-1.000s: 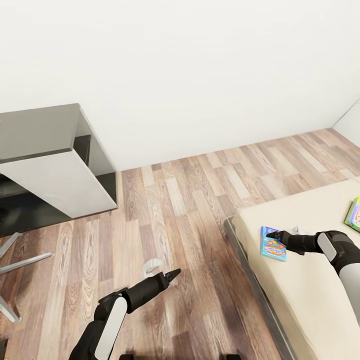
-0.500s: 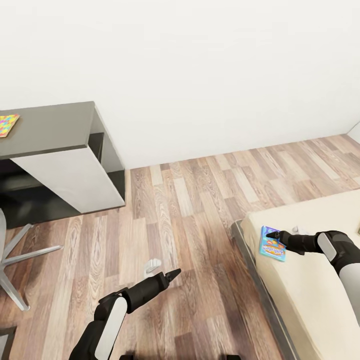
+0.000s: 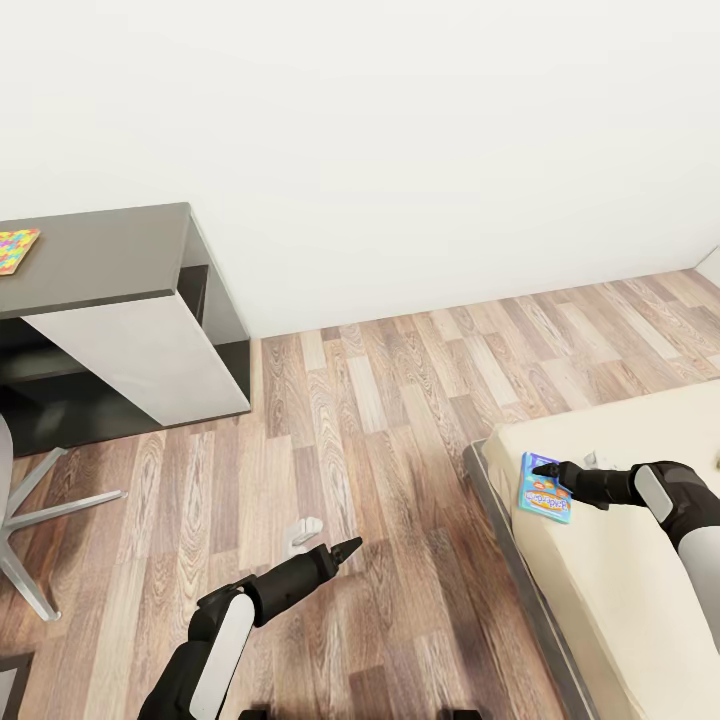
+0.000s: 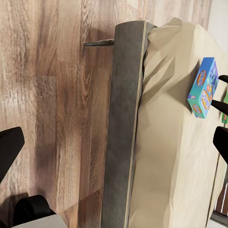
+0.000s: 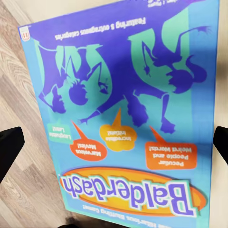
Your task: Put all the toys in the child's room - the three board games (two on the bed and one on the table), the two jigsaw puzzles on the table, and the tennis ball on the table - inside the toy box on the table in the child's room.
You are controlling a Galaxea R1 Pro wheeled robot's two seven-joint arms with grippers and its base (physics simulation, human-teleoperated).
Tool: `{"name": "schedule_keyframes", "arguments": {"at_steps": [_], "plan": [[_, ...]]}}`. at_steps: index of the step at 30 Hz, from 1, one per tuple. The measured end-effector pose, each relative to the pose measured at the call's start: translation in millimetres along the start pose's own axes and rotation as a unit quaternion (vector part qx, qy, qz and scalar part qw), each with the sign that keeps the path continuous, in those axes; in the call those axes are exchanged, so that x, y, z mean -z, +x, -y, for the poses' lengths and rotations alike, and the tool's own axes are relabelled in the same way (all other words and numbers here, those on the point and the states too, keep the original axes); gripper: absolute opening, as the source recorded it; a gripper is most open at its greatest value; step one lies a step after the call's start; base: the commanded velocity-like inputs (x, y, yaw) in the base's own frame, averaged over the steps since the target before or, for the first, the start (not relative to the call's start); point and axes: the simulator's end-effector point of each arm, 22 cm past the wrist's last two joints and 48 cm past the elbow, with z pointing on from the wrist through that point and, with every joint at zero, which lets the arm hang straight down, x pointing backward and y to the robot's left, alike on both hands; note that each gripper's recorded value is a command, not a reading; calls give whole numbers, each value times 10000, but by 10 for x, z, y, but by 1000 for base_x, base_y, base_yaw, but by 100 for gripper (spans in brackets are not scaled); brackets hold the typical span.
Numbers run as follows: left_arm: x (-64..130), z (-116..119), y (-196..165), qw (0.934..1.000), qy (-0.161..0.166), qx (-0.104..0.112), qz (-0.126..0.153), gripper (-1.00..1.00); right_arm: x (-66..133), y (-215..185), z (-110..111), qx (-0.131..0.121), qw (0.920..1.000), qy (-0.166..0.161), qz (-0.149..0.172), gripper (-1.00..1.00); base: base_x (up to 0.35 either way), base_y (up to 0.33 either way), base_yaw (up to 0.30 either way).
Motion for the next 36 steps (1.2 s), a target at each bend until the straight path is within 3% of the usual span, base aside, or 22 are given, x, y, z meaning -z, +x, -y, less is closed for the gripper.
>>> {"name": "schedule_keyframes", "arguments": {"at_steps": [24, 29, 36], "plan": [[-4, -10, 13, 10000, -12, 13, -14, 100, 32, -44, 50, 15, 10000, 59, 51, 100, 0, 0, 1], [-28, -53, 77, 9999, -41, 70, -87, 100, 148, -158, 211, 32, 9997, 192, 177, 100, 0, 0, 0], [-133, -196, 258, 9991, -119, 271, -318, 100, 480, -510, 467, 102, 9974, 389, 595, 100, 0, 0, 0]]}}
